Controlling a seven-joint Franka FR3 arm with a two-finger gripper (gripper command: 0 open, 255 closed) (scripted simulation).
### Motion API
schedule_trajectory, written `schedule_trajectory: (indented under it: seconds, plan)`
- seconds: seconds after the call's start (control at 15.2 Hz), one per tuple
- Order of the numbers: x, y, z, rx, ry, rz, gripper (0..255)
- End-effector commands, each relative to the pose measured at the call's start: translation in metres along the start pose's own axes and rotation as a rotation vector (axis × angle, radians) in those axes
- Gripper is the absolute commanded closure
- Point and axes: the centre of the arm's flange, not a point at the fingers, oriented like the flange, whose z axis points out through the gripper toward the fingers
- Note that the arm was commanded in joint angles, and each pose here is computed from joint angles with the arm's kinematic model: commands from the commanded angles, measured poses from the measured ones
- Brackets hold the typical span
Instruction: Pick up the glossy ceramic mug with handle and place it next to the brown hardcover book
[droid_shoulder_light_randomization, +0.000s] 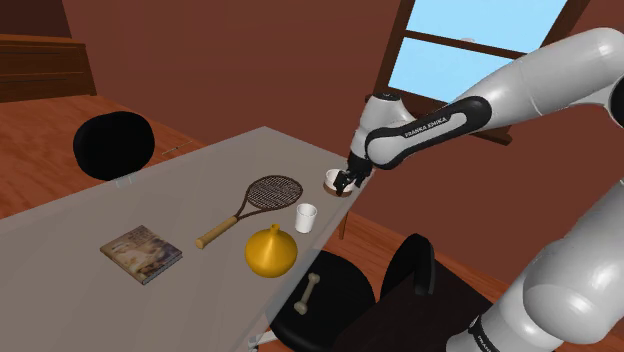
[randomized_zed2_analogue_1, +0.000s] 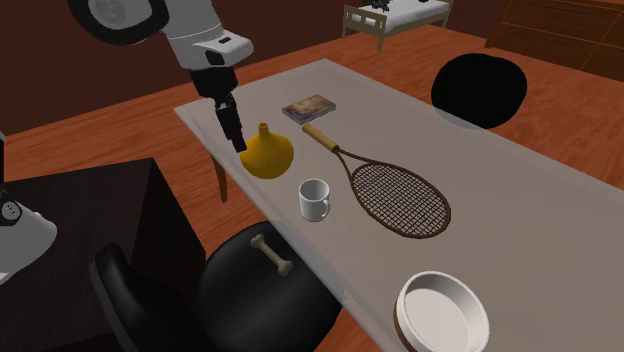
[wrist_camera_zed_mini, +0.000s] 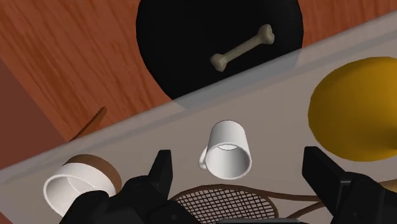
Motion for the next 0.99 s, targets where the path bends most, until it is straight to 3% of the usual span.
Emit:
schedule_trajectory:
  seconds: [0.0, 0.92]
  plan:
    - [0.011, -0.004, 0.023, 0.004, 0.003, -0.005, 0]
    - [0.104, -0.040, 0.178, 0.026, 0.014, -0.039, 0]
